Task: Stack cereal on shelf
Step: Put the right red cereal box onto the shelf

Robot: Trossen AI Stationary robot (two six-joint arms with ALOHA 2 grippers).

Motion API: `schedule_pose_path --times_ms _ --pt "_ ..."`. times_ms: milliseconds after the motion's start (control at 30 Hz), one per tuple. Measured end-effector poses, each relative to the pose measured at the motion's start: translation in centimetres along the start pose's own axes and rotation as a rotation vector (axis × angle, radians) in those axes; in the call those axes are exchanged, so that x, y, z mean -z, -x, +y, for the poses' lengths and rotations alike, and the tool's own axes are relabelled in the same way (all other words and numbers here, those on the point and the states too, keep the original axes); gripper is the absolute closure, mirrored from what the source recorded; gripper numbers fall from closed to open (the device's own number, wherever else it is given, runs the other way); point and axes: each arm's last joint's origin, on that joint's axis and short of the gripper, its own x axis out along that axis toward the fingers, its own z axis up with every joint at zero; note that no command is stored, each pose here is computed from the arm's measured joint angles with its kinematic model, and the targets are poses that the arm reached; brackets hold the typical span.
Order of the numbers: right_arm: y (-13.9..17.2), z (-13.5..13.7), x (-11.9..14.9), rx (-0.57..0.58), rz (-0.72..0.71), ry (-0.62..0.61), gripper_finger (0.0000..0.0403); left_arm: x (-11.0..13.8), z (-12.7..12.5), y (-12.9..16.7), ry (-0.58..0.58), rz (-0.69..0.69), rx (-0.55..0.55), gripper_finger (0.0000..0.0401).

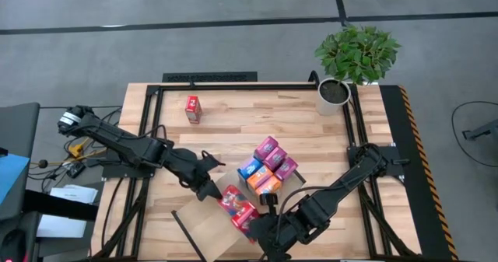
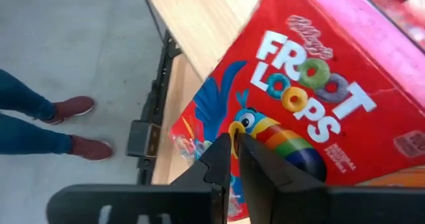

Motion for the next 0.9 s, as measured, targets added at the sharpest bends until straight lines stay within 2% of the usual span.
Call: schedule_pose_path --times_ms 367,633,900 --pt "0.0 0.0 -0.1 0.001 -0.006 0.020 0.0344 -0.3 -1.2 0.1 0.032 -0.001 0.136 0.0314" --pt "-0.3 -0.5 -0.3 0.020 -0.008 0.021 0.0344 -0.7 -2.8 0.4 0.050 -0.023 0.299 0.0314" --pt "-0.5 -0.9 -0.5 0.025 -0.013 0.023 0.0344 -0.8 -3.2 0.6 0.066 -0.031 0.347 0.0314"
